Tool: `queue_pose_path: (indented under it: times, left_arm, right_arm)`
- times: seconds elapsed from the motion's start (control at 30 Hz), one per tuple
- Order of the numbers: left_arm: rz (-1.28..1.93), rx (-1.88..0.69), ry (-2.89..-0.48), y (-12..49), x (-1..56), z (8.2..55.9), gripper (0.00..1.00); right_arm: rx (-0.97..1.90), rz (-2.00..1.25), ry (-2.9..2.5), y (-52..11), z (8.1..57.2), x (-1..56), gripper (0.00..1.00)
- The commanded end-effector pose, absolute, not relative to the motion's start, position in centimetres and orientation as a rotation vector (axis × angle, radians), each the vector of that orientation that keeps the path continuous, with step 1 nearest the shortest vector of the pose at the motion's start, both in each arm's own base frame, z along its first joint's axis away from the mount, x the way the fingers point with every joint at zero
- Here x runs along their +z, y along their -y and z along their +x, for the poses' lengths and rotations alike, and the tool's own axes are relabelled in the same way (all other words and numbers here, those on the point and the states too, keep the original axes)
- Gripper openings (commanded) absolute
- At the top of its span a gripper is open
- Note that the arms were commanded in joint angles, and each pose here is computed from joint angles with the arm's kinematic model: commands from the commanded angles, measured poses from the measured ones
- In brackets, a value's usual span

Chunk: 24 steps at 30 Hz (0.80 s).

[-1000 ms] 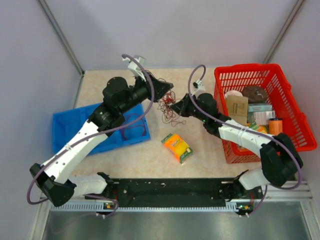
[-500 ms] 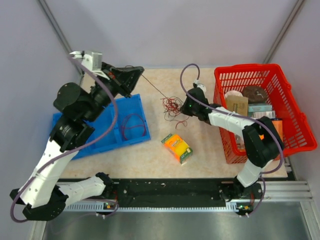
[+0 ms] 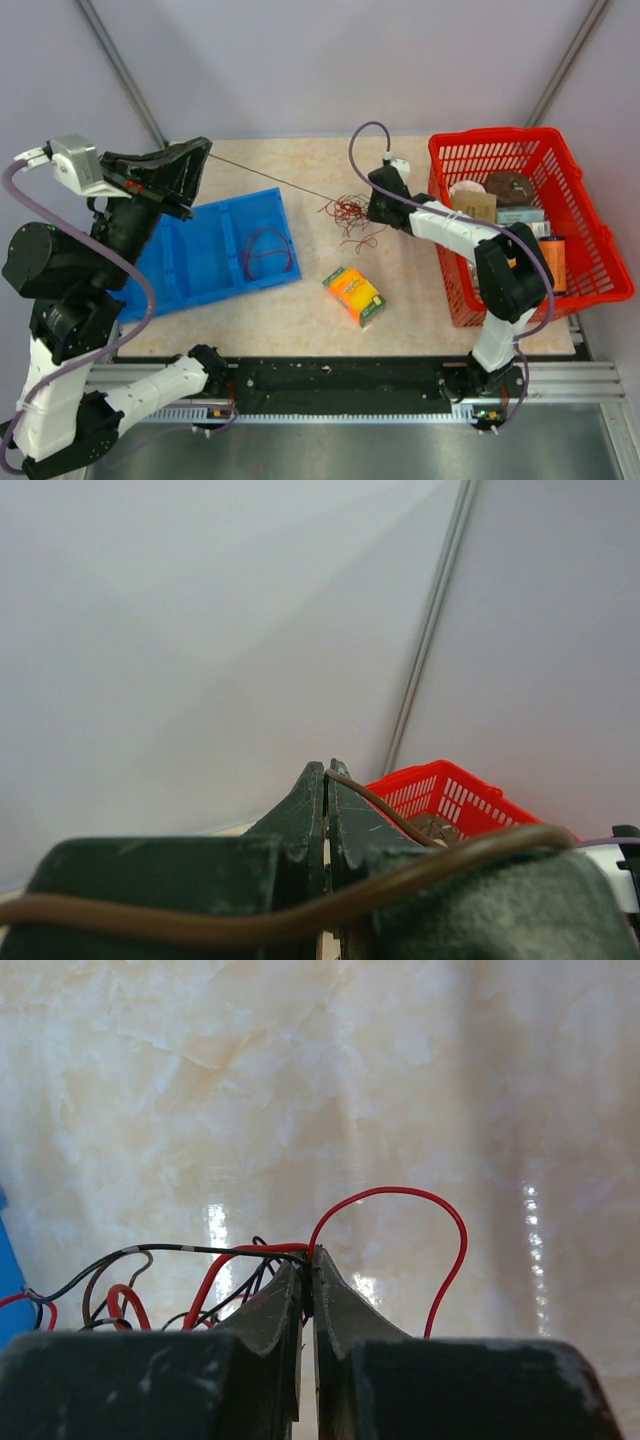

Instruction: Untangle the cables

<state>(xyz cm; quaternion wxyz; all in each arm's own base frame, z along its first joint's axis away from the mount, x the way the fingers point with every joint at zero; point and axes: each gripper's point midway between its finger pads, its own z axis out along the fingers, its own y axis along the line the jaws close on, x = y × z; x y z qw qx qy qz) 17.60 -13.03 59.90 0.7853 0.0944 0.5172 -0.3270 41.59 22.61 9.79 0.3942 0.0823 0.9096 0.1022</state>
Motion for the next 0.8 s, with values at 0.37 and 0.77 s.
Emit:
queue_pose_path:
  times: [0.37, 0.77]
  left_arm:
    - [-0.267, -0.333, -0.880, -3.4, 66.0, 12.1, 0.00]
    - [-0.301, -0.182, -1.063, -1.7, 63.0, 17.1, 0.00]
  right_arm:
    - [-0.265, 0.068, -2.322, -15.8, 43.7, 9.2, 0.29]
    - [-0.397, -0.084, -2.278, -14.6, 44.5, 11.7, 0.57]
